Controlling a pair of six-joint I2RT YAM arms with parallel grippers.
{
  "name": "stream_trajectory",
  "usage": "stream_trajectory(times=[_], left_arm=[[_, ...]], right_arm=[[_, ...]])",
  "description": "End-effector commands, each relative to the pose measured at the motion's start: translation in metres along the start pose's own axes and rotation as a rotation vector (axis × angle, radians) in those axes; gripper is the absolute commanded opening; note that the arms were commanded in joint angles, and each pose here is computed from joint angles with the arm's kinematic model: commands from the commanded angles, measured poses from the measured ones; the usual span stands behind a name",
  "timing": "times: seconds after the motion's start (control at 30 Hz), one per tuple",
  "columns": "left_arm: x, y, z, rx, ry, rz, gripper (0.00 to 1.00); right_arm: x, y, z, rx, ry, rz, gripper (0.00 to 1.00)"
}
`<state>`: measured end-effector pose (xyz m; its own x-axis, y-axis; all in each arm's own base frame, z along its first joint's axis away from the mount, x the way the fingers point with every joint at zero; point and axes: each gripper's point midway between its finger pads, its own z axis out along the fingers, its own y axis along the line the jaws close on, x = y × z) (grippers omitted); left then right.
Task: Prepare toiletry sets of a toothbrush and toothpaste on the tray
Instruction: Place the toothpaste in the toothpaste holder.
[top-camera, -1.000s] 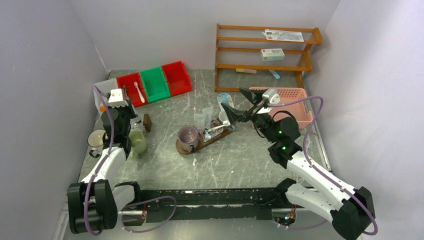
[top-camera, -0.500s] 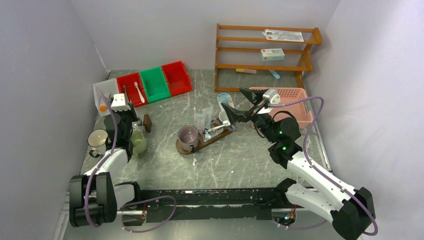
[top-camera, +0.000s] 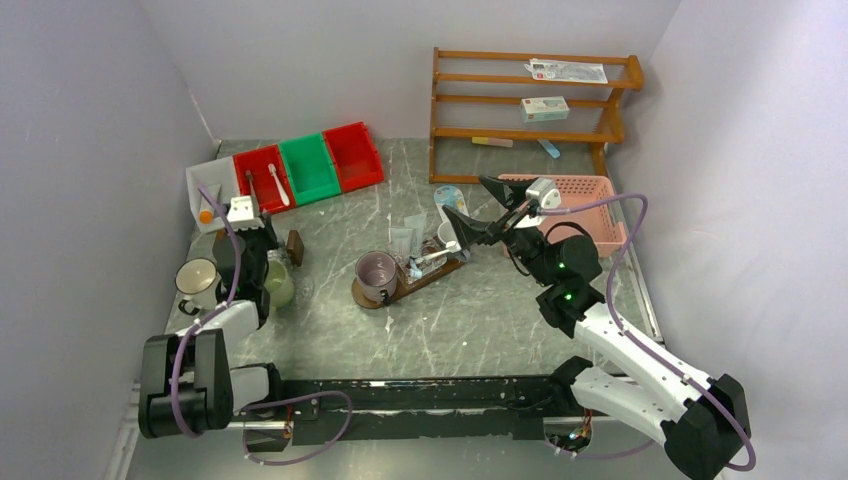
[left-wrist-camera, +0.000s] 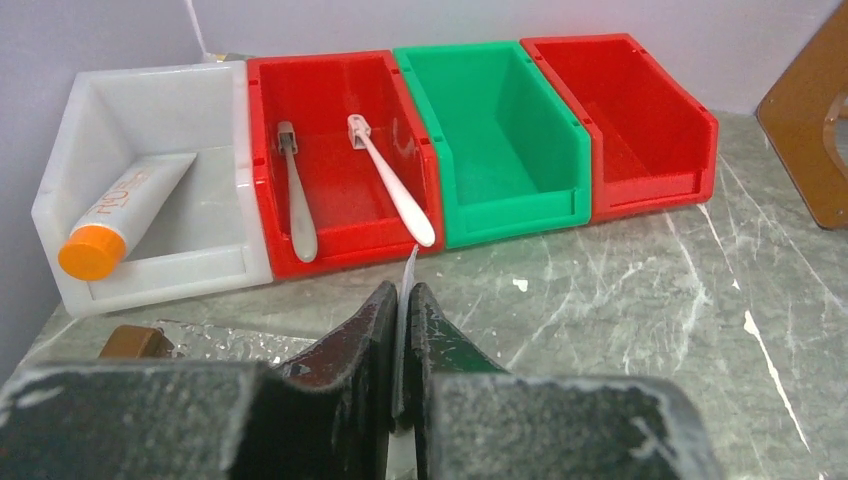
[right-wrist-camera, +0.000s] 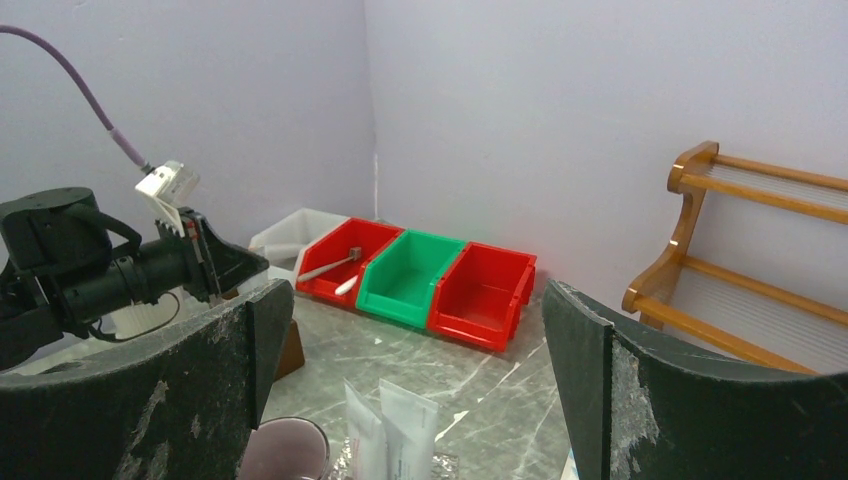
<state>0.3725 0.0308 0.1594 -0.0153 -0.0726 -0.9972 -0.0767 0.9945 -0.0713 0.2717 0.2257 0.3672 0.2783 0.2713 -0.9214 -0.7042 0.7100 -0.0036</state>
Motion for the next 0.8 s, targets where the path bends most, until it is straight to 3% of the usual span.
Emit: stream_trajectory(times=[0.0,0.1,0.23,0.33,0.57,0.77], left_arm=[[-0.017,0.004,0.002,-0.012,-0.09,-0.008,0.17],[-0.015,0.005,0.001,-0.018,-0.076,-0.001,0.24],[-0.015,0.002,0.0,-0.002,-0.057,-0.002,0.44],[-0.019,0.004,-0.002,-0.014,-0.064,-0.006,0.53],[-0.05,0.004,-0.002,-0.032,-0.051,-0.004,0.65],[-0.06,0.003,0.003,-0.045,0.069,-0.048,0.7]], right_arm=[[-0.009,0.0,-0.002,-0.001,-0.039,-0.02,1.0],[-0.011,0.0,-0.003,0.0,-0.044,-0.024,1.0],[-0.012,0.001,-0.004,-0.001,-0.048,-0.023,1.0],[-0.013,0.0,-0.004,0.001,-0.051,-0.024,1.0],[-0.015,0.0,-0.005,0.007,-0.055,-0.028,1.0],[-0.017,0.0,-0.007,0.01,-0.061,-0.028,1.0]])
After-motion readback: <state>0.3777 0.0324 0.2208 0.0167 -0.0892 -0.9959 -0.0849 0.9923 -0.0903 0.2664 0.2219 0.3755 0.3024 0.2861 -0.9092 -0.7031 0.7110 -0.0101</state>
